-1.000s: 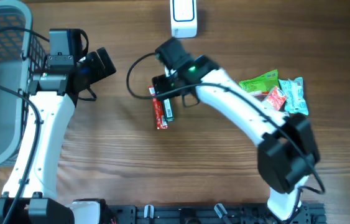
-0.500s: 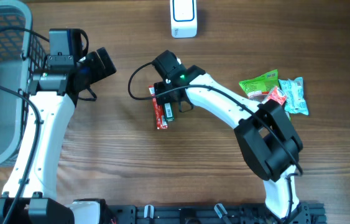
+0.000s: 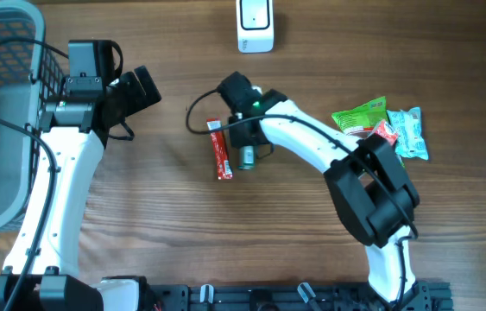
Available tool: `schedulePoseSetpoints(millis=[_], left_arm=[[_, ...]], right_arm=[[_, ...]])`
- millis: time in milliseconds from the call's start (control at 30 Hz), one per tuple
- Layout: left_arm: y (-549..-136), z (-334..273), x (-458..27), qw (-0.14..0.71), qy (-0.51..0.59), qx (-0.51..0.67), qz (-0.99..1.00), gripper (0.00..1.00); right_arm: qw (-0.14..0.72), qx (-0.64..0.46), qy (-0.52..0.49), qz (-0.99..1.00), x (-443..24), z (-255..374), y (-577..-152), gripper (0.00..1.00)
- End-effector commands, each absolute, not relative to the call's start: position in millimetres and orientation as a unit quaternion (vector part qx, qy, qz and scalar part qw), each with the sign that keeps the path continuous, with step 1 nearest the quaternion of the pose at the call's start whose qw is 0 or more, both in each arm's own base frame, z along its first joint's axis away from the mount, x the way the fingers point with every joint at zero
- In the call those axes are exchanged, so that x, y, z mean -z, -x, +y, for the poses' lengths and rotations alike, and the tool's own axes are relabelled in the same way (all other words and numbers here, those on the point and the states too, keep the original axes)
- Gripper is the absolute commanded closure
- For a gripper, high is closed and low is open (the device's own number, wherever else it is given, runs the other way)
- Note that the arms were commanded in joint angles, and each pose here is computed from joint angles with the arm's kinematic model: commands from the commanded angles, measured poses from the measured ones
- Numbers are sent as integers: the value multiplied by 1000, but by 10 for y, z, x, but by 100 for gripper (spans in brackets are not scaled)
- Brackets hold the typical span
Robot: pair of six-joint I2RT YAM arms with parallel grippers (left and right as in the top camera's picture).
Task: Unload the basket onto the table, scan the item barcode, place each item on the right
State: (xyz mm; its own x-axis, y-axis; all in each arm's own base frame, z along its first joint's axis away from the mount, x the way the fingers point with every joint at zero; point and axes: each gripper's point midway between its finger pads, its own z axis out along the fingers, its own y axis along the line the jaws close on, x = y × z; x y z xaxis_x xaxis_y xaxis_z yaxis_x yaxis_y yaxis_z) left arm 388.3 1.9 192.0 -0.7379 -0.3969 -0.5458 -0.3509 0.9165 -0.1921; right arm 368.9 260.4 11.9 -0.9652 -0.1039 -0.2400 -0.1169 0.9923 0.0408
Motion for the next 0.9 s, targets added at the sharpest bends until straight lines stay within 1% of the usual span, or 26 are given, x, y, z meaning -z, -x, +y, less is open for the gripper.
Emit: schedulePoseSetpoints(millis=[0,133,300,333,367,533,667,700,733,767,800,833,867], left_arm=[[-3901,64,-1934,304,200,30,931,0],[-3901,64,-1934,304,200,30,931,0],[-3900,64,-1932,304,200,30,931,0],[-3901,64,-1934,304,200,30,931,0],[-3901,64,-1934,304,200,30,931,0],[-3901,64,-1934,304,200,30,931,0],[-3901,64,-1934,304,200,30,931,0],[-3900,64,-1932,304,200,30,931,0],[-3901,64,-1934,304,200,30,931,0],[-3901,64,-1934,304,200,30,931,0],[-3901,64,-1934,304,200,30,931,0],[-3900,64,-1932,304,200,30,931,0],[-3900,64,-1932,304,200,30,931,0]], right_arm=[[136,13,-88,987,-378,2114,-3790,70],[83,11,-194,977,-330,1946,-3626,70],[67,6,-225,972,-344,1893,-3587,69],[66,3,-227,972,-354,1887,-3593,41],[65,1,-228,971,-364,1883,-3594,0],[37,-31,-189,981,-460,1896,-3537,0],[43,-32,-142,988,-750,1799,-3441,2],[48,-33,-127,990,-839,1779,-3413,3],[52,-31,-117,991,-899,1758,-3394,5],[59,-26,-100,993,-987,1717,-3368,12],[66,-17,-89,994,-1038,1668,-3358,37],[70,-8,-81,994,-1066,1630,-3351,57],[69,-3,-69,995,-1075,1610,-3334,82]])
